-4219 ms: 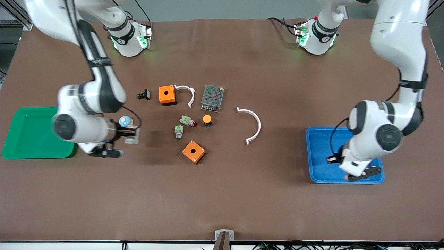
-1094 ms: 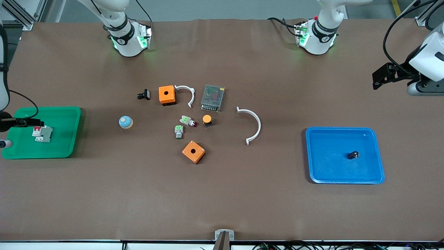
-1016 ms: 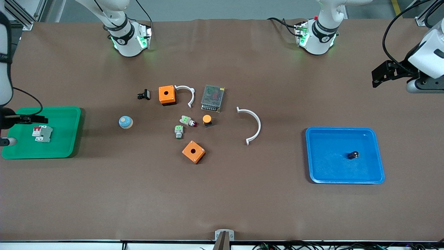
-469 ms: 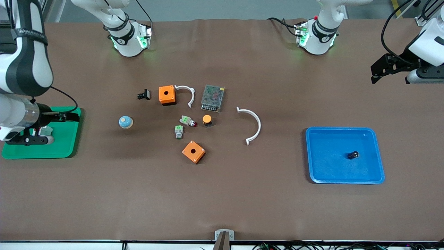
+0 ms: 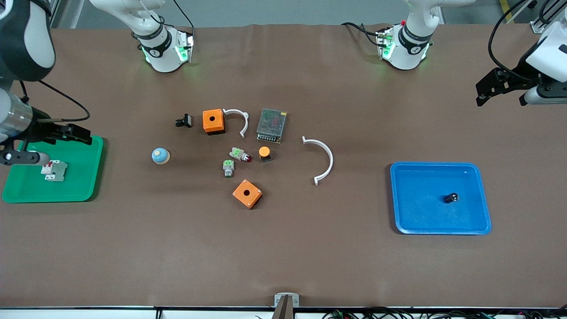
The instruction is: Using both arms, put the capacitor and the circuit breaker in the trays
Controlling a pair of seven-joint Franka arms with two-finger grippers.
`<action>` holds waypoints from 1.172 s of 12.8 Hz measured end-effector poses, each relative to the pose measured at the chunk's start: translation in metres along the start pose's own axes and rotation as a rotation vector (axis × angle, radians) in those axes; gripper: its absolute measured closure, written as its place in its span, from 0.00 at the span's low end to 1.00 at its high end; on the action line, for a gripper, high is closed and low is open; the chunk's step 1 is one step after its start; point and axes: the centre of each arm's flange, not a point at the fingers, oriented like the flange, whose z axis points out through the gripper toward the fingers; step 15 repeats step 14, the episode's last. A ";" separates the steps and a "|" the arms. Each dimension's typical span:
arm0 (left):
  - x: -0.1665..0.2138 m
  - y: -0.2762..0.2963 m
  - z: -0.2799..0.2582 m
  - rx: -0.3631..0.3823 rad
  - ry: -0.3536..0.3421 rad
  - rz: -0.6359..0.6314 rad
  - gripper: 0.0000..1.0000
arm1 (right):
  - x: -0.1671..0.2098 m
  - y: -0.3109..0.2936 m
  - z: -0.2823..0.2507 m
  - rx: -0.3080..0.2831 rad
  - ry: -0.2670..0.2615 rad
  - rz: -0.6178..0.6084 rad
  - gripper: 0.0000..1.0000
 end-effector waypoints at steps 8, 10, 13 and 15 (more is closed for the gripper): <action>0.006 -0.003 0.001 -0.022 0.001 -0.007 0.00 | -0.012 0.018 -0.056 0.000 0.092 -0.010 0.00; 0.007 -0.001 0.001 -0.040 -0.002 -0.008 0.00 | -0.014 0.020 -0.067 0.003 0.124 -0.007 0.00; 0.008 -0.001 0.004 -0.041 -0.008 -0.009 0.00 | -0.019 0.022 -0.084 0.004 0.158 -0.004 0.00; 0.009 -0.001 0.005 -0.041 -0.010 -0.009 0.00 | -0.020 0.022 -0.086 0.005 0.161 -0.004 0.00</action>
